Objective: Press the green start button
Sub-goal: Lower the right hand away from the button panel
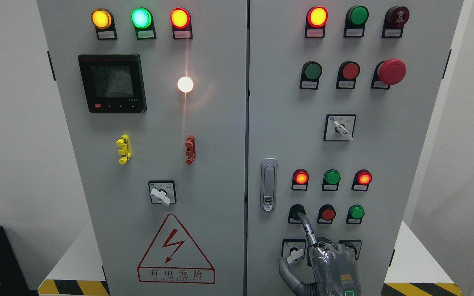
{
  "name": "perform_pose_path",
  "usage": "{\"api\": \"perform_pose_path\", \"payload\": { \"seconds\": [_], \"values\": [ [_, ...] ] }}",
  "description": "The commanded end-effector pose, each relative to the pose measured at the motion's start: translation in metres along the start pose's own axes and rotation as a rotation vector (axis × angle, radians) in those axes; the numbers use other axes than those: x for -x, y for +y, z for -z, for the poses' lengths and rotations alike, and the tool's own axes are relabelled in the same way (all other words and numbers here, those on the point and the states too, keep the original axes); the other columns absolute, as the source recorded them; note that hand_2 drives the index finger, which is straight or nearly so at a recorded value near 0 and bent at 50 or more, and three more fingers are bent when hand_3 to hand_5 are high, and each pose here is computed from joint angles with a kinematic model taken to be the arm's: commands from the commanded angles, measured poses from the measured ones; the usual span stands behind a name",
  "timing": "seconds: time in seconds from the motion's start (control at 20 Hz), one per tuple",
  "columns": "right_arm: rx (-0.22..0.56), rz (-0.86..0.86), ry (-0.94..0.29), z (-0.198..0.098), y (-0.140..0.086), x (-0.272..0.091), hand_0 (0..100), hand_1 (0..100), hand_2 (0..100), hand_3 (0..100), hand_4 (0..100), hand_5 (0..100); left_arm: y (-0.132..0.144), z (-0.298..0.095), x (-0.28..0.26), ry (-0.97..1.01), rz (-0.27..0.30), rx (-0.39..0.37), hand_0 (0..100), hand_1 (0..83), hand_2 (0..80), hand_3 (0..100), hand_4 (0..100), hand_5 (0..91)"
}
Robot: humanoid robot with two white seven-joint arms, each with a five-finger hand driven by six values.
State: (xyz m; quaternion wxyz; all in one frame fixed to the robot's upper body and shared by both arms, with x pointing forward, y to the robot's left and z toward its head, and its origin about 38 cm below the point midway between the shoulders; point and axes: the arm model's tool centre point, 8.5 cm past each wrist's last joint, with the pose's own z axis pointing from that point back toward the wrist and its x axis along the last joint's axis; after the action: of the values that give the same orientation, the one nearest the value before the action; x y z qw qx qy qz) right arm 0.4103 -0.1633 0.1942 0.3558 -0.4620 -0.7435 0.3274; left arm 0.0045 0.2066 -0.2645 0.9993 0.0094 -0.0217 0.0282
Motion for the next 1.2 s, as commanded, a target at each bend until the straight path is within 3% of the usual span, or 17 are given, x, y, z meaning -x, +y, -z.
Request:
{"api": "perform_pose_path", "payload": {
  "seconds": [0.0,0.35,0.75,1.15],
  "values": [
    [0.004,0.016,-0.006,0.001,-0.001,-0.001,38,34,0,91,85,100,-0.002,0.001,-0.024,-0.050,0.000,0.005,12,55.6,0.0,0,0,0.0],
    [0.057,0.074,-0.033,0.001,-0.016,-0.009,41,36,0,90,84,100,-0.002,0.001,-0.024,-0.050,0.000,0.005,12,55.6,0.0,0,0,0.0],
    [0.083,0.151,-0.027,-0.023,-0.029,-0.013,45,37,0,90,83,99,-0.002,0.001,-0.024,-0.050,0.000,0.005,12,55.6,0.0,0,0,0.0],
    [0.119,0.343,-0.021,-0.050,-0.044,-0.026,52,33,0,81,76,84,-0.002,0.001,-0.024,-0.050,0.000,0.005,12,55.6,0.0,0,0,0.0]
  ]
}}
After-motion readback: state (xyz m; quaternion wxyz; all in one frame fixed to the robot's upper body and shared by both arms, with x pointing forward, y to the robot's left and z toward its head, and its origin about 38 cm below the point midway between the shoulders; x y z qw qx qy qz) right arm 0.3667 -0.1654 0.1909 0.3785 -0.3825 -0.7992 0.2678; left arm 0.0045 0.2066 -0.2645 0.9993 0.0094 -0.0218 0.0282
